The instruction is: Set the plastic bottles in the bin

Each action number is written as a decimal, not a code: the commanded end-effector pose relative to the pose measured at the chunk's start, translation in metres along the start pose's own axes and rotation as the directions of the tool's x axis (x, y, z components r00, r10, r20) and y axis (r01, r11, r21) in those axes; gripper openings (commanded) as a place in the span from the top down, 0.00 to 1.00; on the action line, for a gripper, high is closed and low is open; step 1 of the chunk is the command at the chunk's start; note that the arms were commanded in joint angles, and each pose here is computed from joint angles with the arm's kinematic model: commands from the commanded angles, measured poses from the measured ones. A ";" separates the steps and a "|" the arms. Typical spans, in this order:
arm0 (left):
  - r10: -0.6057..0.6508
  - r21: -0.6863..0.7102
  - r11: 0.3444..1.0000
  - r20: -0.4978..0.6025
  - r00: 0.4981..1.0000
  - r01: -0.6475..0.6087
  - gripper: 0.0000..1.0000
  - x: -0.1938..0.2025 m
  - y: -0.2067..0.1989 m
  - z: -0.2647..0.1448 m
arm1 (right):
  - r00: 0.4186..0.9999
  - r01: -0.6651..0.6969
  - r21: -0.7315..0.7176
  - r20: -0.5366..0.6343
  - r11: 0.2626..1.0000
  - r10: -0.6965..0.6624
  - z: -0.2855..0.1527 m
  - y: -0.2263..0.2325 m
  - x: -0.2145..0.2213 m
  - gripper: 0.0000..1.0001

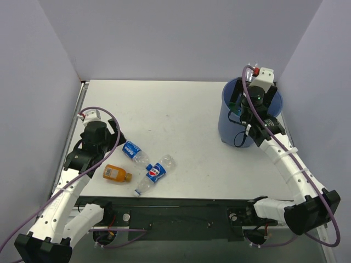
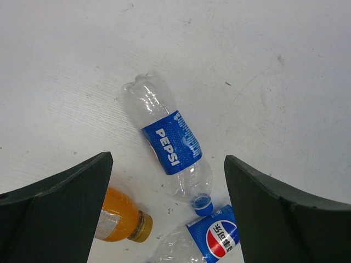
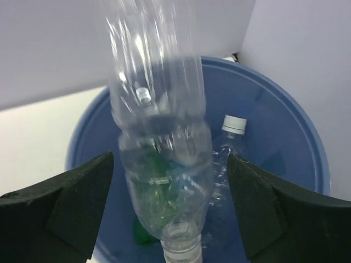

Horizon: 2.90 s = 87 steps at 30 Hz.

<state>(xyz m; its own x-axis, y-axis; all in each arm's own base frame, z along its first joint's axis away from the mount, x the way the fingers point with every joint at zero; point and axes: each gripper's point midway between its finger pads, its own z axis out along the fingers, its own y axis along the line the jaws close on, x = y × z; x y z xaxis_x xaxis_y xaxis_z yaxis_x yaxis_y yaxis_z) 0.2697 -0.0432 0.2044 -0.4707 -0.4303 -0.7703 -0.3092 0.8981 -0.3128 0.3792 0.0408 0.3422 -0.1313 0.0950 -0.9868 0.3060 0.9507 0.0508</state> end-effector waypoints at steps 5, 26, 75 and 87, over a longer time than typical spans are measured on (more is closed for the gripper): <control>0.000 0.014 1.000 0.026 1.000 0.000 0.06 -0.006 -0.002 0.001 | 0.997 -0.076 0.010 0.027 0.997 0.075 0.003 0.001 -0.017 0.09; 0.007 -0.023 1.000 0.052 0.999 -0.006 0.06 -0.012 0.006 -0.001 | 0.687 -0.560 -0.294 -0.687 0.774 0.237 -0.161 0.205 0.225 0.09; 0.011 -0.004 1.000 0.043 0.999 -0.011 0.06 -0.009 0.003 -0.001 | 0.931 -0.302 -0.255 -0.288 0.919 0.226 -0.121 0.135 0.114 0.51; 0.008 0.001 1.000 0.049 0.999 -0.008 0.06 -0.011 0.002 -0.001 | 0.919 -0.337 0.000 0.219 0.942 0.329 -0.093 -0.008 -0.085 0.55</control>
<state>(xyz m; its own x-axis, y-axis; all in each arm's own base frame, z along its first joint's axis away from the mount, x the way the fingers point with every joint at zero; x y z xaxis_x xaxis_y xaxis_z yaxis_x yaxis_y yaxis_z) 0.2685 -0.0378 0.2019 -0.4684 -0.4145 -0.7803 -0.3166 0.9032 -0.2898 0.3036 0.1119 0.4033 0.0491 0.4362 -0.8985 0.1582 0.8849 0.4382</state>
